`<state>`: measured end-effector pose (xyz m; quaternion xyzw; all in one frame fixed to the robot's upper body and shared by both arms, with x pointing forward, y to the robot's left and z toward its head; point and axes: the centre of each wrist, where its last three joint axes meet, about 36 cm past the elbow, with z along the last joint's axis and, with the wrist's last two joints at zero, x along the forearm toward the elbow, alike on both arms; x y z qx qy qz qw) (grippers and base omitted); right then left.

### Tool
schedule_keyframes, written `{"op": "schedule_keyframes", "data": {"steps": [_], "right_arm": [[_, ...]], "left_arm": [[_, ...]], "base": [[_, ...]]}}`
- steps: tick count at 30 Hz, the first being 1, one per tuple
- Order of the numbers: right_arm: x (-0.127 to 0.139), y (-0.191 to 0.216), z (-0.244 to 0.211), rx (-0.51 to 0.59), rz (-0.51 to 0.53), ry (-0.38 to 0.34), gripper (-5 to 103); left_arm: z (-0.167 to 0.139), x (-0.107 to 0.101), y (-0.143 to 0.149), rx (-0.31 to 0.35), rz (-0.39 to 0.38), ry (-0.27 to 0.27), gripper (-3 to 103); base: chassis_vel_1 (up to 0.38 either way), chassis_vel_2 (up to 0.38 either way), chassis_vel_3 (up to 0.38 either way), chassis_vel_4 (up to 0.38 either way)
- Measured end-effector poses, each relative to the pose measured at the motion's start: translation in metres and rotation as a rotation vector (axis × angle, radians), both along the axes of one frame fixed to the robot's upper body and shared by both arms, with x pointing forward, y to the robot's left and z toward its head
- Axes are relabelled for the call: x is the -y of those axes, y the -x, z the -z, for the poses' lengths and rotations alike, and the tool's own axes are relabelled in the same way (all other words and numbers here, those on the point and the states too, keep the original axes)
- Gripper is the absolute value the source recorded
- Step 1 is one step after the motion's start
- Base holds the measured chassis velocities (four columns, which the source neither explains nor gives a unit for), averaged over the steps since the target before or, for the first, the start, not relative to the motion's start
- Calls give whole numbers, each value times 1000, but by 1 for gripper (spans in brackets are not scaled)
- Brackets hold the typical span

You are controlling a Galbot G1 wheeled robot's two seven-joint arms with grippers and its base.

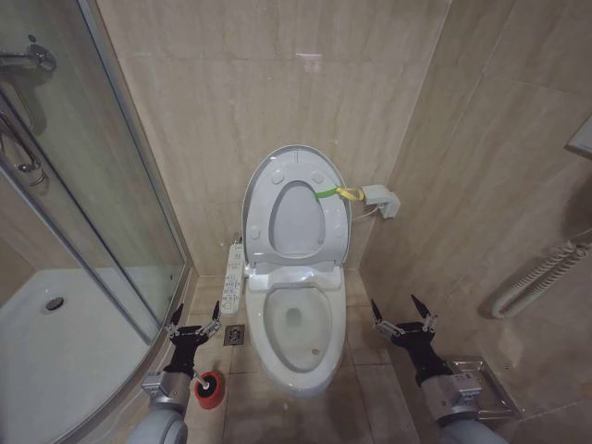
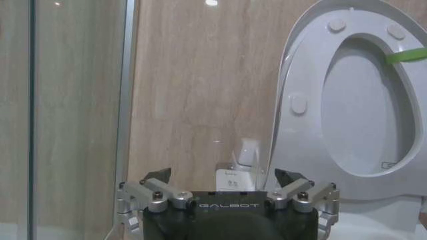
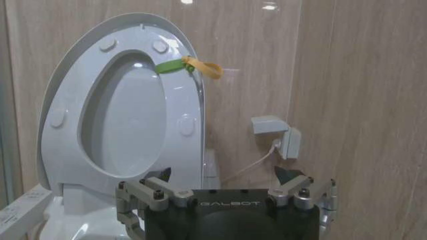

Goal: Open the toilet lid, clean the toilet bowl with a toilet brush, close the toilet lid, and flush.

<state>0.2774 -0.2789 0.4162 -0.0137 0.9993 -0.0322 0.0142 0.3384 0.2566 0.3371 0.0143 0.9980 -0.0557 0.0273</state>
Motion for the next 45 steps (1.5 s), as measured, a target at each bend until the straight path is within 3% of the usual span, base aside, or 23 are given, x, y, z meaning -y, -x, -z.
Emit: {"op": "schedule_keyframes", "data": {"steps": [45], "right_arm": [[0, 0, 0, 0, 0, 0, 100]], "left_arm": [[0, 0, 0, 0, 0, 0, 100]], "base": [[0, 0, 0, 0]]}}
